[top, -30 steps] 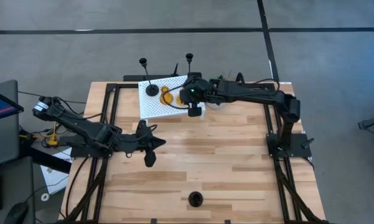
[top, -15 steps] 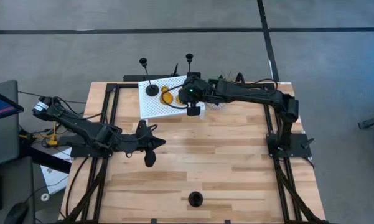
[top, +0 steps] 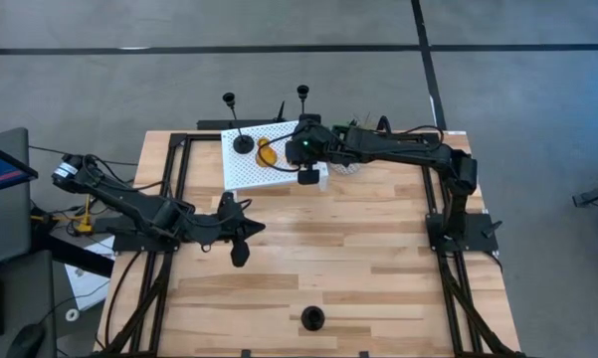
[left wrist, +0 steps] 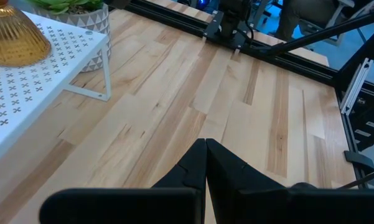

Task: Pick & Place candle stick holders
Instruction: Put the yellow glass candle holder on the shelf, then adjust the yellow glass candle holder on the shelf

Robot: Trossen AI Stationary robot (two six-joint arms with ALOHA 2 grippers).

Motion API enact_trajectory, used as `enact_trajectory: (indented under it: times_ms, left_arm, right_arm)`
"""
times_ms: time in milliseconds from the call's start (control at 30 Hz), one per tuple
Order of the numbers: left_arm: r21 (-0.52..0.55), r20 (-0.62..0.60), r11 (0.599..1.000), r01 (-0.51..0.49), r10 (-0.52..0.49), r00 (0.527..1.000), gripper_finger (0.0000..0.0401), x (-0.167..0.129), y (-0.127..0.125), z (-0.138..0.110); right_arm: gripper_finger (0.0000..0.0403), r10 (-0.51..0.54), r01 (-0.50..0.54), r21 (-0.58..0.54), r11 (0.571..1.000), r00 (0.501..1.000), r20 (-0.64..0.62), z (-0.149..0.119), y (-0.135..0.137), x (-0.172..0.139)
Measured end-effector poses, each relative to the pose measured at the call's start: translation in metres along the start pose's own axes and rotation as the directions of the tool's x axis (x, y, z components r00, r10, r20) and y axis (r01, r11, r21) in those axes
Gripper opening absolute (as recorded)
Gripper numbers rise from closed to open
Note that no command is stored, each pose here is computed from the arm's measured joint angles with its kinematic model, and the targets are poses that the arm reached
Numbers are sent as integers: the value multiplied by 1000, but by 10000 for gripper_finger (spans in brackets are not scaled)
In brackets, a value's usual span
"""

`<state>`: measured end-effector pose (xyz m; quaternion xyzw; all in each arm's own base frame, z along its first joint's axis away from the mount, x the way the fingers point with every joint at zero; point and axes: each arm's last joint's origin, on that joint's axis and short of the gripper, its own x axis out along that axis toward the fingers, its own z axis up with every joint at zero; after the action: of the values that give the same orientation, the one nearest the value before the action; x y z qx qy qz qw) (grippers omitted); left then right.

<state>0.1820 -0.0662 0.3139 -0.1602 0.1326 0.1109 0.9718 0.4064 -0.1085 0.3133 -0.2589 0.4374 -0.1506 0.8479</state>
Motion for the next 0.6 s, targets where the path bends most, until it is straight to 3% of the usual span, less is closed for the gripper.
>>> enact_trajectory:
  times_ms: [300,600]
  left_arm:
    - [0,-1,1000,0,0,1000,8,0,0,0]
    - [1,-1,1000,0,0,1000,8,0,0,0]
  right_arm:
    - [57,-47,46,17,999,997,57,8,-3,-5]
    - [58,-108,105,33,994,988,106,26,-16,-30]
